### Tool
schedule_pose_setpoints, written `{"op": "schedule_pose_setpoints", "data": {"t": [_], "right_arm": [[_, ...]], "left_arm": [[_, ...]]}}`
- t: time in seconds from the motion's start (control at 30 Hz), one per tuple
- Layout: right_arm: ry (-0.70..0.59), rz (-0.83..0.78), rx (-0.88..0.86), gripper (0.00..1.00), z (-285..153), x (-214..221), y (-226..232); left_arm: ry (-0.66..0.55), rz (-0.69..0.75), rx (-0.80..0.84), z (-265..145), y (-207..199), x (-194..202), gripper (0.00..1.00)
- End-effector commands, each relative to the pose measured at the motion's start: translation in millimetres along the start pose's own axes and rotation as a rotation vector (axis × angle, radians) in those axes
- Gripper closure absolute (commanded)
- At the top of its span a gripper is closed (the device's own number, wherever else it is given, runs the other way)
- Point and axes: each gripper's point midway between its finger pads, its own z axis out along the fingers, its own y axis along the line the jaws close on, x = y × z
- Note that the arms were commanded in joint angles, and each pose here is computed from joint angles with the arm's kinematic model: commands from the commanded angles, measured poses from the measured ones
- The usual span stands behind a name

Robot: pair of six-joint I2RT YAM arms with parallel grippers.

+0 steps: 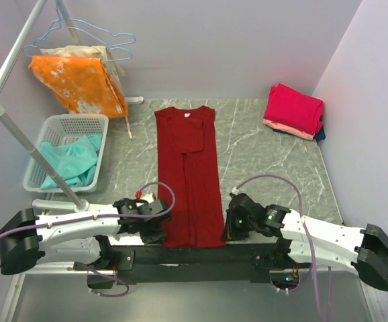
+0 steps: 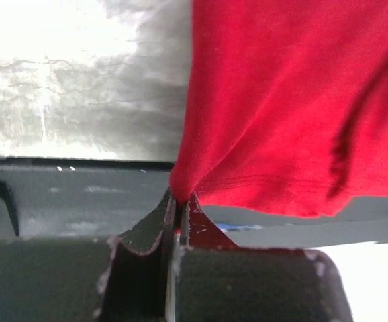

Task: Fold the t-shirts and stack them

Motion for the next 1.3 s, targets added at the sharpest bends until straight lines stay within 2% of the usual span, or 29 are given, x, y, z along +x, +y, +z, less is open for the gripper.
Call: {"op": "schedule_pose_setpoints", "data": {"t": [0.0,0.13,0.27,0.43,0.6,0.7,0.77,0.8,0.87,0.9,1.03,1.23,1.27], "right_arm": [[-0.119,-0.028,0.006,1.00,-29,-31,25],[-0.177,-0.046,0.035,1.00,-46,-54,42],[-0.228,-0.050,0.038,1.00,-56,-82,54],[-0.308,-0.029,0.079,1.00,-62,-132,49],[-0.369,-0.056,0.114,1.00,-64,-183,45],[-0.363,-0.059,0.151,1.00,-50,-216,40],[-0.405,-0.068,0.144,1.00,-53,-247,46],[-0.370,-0.061,0.159,1.00,-39,-254,41],[-0.399,-0.062,0.146,1.00,-41,-285,48],[-0.359,-0.054,0.161,1.00,-24,-290,43],[-0.376,-0.053,0.156,1.00,-12,-335,50],[-0.347,-0.011,0.177,1.00,4,-361,42],[-0.348,-0.002,0.183,0.94,5,-363,41]], "left_arm": [[-0.123,-0.037,0.002,-29,-21,-25,0.99],[-0.189,-0.026,-0.022,-47,-35,-42,0.99],[-0.269,-0.034,-0.065,-55,-42,-76,0.99],[-0.386,-0.080,-0.095,-67,-54,-141,0.99],[-0.460,-0.036,-0.094,-72,-78,-200,0.99],[-0.475,-0.012,-0.113,-62,-89,-233,0.99],[-0.459,0.004,-0.162,-46,-85,-252,0.99],[-0.467,0.006,-0.155,-47,-91,-263,0.99],[-0.449,0.011,-0.193,-30,-87,-280,0.99],[-0.459,0.012,-0.182,-30,-93,-290,0.99],[-0.442,0.025,-0.217,-4,-90,-327,0.99],[-0.432,0.063,-0.206,18,-96,-367,0.99],[-0.439,0.069,-0.203,18,-97,-373,0.99]]}}
